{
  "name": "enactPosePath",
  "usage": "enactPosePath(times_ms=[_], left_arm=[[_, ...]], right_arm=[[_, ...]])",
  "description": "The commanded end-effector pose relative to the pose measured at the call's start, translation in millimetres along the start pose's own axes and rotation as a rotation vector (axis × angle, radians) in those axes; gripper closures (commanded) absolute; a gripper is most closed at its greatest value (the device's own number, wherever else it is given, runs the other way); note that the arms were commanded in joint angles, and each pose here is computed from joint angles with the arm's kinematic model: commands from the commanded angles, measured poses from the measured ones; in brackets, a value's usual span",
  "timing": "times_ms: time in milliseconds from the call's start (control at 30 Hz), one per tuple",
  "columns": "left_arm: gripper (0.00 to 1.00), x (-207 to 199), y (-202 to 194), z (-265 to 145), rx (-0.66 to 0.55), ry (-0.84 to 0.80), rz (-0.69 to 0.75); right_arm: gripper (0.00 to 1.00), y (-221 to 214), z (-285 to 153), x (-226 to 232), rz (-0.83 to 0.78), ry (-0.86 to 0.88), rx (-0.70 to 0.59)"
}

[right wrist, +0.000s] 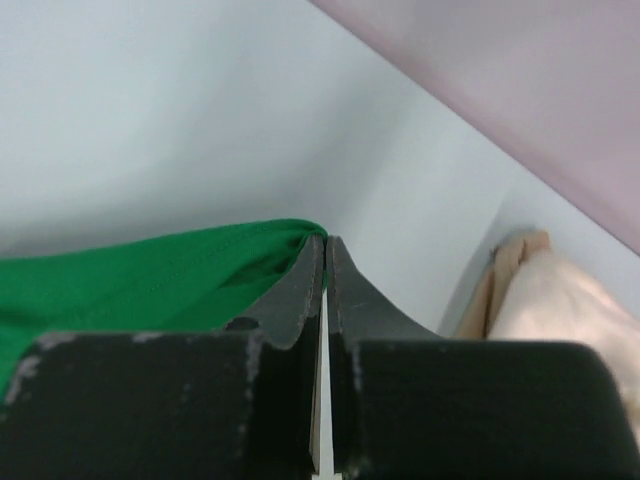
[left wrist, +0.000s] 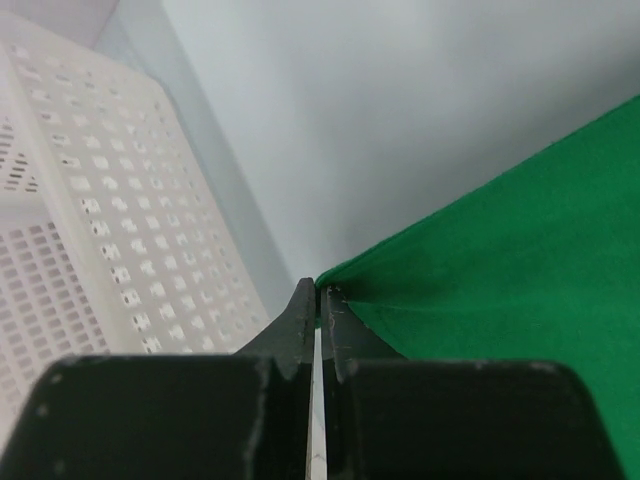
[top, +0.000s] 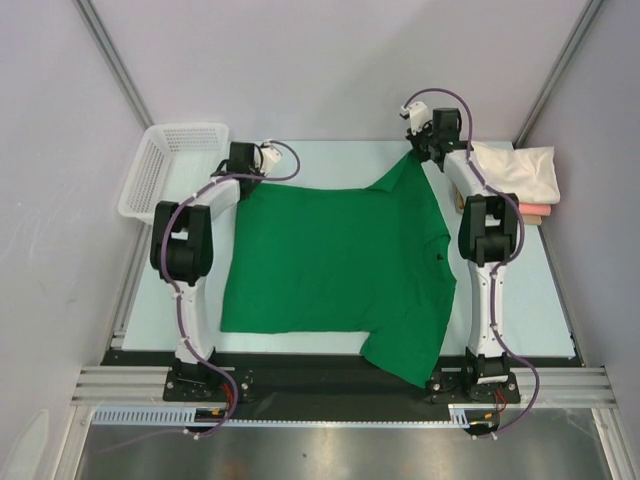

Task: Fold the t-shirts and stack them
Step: Flatten the tshirt out, then fold the tshirt

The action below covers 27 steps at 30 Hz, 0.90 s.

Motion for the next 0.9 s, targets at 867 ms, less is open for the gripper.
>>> enactPosePath(times_ms=[867], left_arm=[[1.00, 57, 48, 28, -0.049, 0.151, -0.007]], right_arm=[[1.00, 41, 32, -19, 0.070, -0.080, -0.161]])
Point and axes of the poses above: each gripper's point midway between its finger pads, its own z axis out along the fingers, its own x axis along the line the jaws close on, y = z × x, the point moved 7 cm from there along -z, back along the fingers, and after that the axes turned 4 degrees about z, right-handed, at the moved point
